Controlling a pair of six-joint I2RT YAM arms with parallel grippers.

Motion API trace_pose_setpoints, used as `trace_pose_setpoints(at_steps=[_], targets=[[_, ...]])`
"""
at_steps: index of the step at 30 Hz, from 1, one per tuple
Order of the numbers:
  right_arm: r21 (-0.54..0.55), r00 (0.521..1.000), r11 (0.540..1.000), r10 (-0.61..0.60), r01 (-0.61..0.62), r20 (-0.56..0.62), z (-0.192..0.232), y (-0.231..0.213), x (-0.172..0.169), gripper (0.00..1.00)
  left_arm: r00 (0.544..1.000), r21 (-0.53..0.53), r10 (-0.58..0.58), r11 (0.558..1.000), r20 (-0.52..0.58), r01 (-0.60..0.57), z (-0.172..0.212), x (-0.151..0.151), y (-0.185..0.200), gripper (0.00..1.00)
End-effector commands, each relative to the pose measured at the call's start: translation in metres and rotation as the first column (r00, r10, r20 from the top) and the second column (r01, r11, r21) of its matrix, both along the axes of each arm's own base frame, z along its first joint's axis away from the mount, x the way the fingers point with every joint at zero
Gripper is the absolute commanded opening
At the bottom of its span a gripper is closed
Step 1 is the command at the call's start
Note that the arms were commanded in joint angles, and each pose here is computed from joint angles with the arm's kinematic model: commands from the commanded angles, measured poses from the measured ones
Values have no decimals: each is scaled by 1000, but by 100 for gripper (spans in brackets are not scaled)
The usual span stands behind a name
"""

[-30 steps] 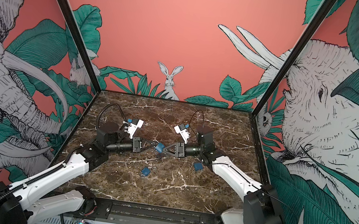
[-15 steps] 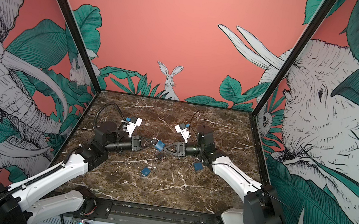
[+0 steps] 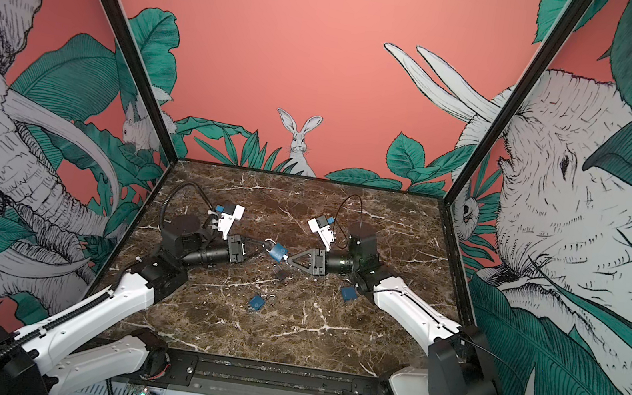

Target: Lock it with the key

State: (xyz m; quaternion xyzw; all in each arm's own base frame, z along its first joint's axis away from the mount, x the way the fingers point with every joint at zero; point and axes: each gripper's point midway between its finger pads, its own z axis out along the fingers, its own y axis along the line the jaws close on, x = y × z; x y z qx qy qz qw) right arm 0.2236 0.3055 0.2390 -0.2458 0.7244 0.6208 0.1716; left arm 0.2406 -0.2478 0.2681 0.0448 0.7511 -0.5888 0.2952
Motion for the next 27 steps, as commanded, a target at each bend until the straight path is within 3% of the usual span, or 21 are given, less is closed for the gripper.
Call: trace_pose_setpoints(at_steps=[1,8,15,22,27], targets=[[6,1000,1000,13,-13,-2,-1,-4,-6,0,987,-90,98,992,125,-87,42,15,17,0],[-16,1000,1000,-22,22,-2,-9,-10,-2,0,986,-63,89,995,143,-81,48,16,20,0],[-127,985,977,-168,171,28,-23,-27,24,0,993,51,48,997,104,-53,26,14,18,0],[-227,930,902,-346,367,128,-27,-56,48,0,999,135,-44,990,19,41,-3,19,3,0],[-257,876,838,-453,482,164,-28,-85,58,0,994,261,-110,959,-8,108,-28,21,-18,0]])
